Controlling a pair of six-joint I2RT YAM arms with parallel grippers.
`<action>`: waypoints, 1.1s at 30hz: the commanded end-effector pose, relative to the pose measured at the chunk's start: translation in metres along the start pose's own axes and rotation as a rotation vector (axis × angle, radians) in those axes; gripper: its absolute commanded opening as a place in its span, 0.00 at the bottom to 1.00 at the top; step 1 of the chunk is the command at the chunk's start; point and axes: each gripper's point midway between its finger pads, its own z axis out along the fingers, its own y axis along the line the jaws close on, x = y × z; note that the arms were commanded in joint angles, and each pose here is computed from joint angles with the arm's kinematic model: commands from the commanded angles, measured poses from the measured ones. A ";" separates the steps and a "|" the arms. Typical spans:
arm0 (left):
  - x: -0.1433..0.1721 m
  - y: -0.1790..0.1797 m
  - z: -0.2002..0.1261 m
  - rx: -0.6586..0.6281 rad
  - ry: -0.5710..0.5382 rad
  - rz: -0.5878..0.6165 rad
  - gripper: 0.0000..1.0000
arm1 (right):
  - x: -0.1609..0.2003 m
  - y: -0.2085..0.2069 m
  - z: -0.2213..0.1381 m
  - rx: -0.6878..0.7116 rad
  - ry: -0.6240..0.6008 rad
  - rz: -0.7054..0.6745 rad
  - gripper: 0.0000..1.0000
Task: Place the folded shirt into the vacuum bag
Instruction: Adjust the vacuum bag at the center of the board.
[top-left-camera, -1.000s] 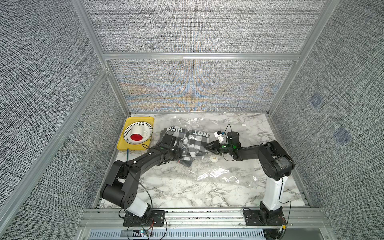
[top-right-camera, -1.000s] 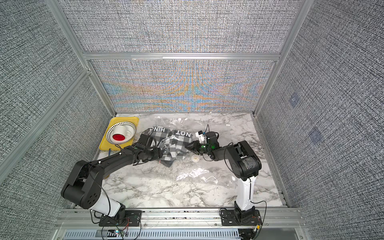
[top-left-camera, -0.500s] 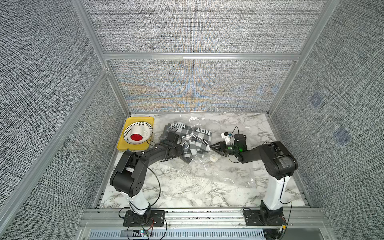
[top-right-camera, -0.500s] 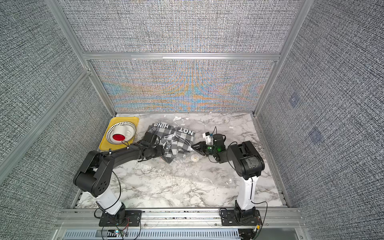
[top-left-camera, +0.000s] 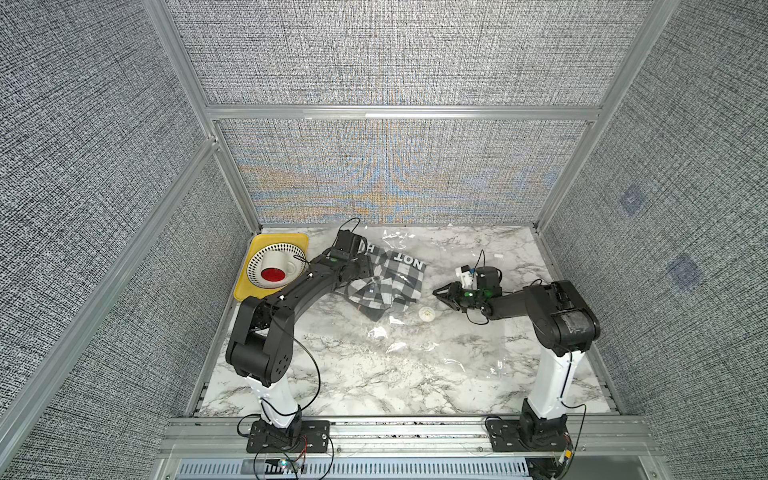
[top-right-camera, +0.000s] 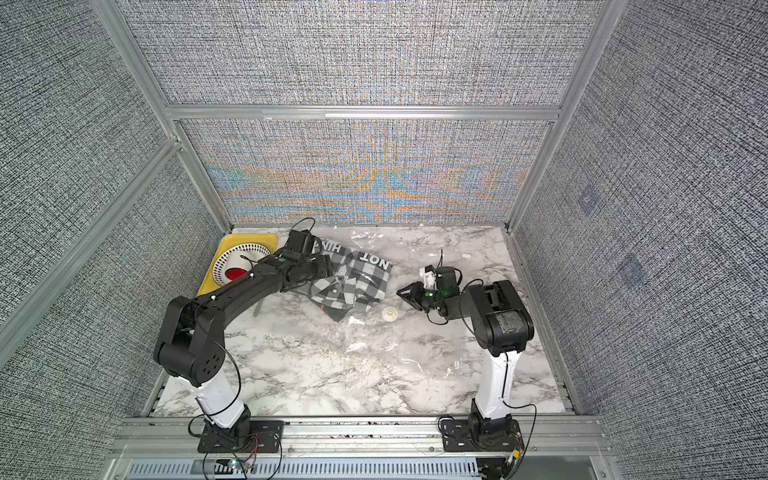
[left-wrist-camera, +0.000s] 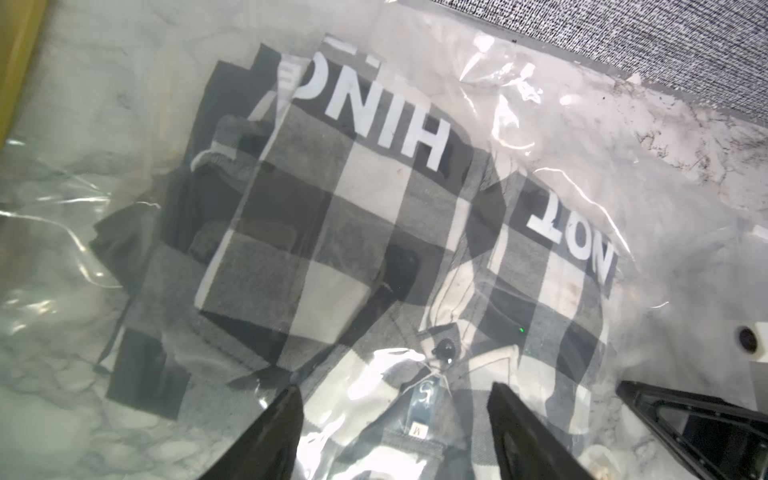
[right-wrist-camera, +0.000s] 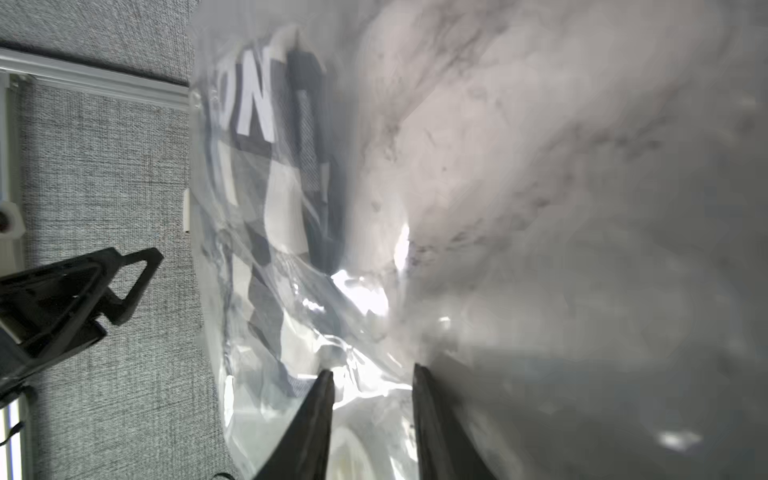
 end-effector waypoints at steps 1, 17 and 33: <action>0.020 -0.005 0.009 0.012 0.074 0.015 0.73 | 0.007 -0.020 -0.002 0.064 -0.002 0.024 0.36; 0.019 0.016 0.108 -0.062 0.093 -0.007 0.73 | 0.016 -0.005 -0.045 0.059 -0.054 -0.020 0.37; -0.047 -0.042 0.050 0.063 0.016 0.122 0.72 | 0.007 -0.040 -0.150 0.176 -0.266 0.056 0.38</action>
